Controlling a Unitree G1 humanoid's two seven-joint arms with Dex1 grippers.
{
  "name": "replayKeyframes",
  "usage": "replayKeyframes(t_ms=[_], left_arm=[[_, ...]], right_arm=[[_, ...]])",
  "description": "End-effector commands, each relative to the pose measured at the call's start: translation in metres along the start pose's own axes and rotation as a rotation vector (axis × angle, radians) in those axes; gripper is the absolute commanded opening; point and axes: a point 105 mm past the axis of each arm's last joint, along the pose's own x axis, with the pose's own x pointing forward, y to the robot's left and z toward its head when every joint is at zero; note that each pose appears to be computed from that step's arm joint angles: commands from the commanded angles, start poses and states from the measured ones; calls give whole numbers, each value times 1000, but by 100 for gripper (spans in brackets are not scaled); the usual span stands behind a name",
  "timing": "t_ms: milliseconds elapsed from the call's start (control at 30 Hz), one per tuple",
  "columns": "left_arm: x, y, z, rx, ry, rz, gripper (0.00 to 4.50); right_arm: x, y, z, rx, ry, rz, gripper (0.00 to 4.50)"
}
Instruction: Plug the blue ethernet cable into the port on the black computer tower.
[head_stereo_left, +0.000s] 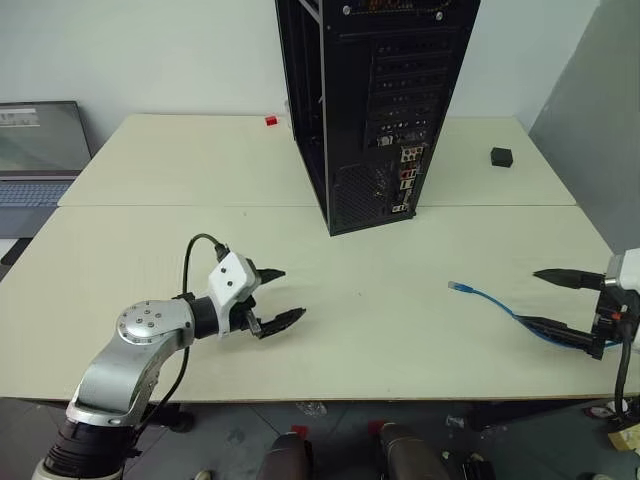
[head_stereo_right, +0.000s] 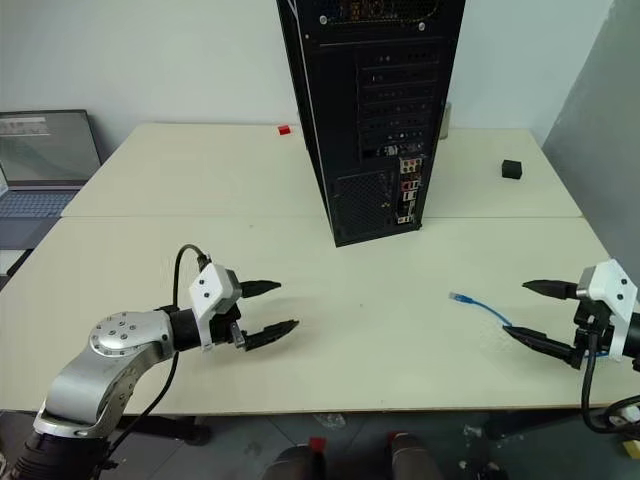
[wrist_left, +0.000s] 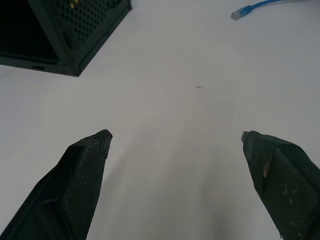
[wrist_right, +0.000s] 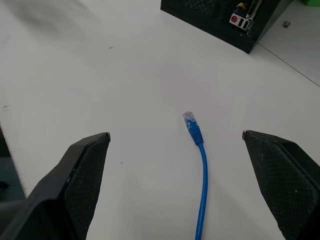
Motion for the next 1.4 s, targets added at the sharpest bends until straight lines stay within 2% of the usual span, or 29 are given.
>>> replayKeyframes(t_ms=[33,433,633,800,1000,1233,1400], left_arm=[[0,-6,12,46,-43,-22,444],[8,-19,15,98,-40,-57,444],[17,-30,22,103,-64,-101,444],[23,-40,28,180,-80,-156,444],[30,-47,27,264,-57,-177,444],[34,-51,35,245,-96,-184,444],[31,-54,38,251,-106,-208,444]], right_arm=[[-1,-1,7,-43,4,14,450],[5,0,-1,-41,53,27,450],[21,1,-5,-21,53,46,450],[41,-1,-14,7,96,66,450],[65,-17,-27,22,142,46,450],[88,-33,-35,64,156,49,450],[90,-42,-49,74,218,46,450]])
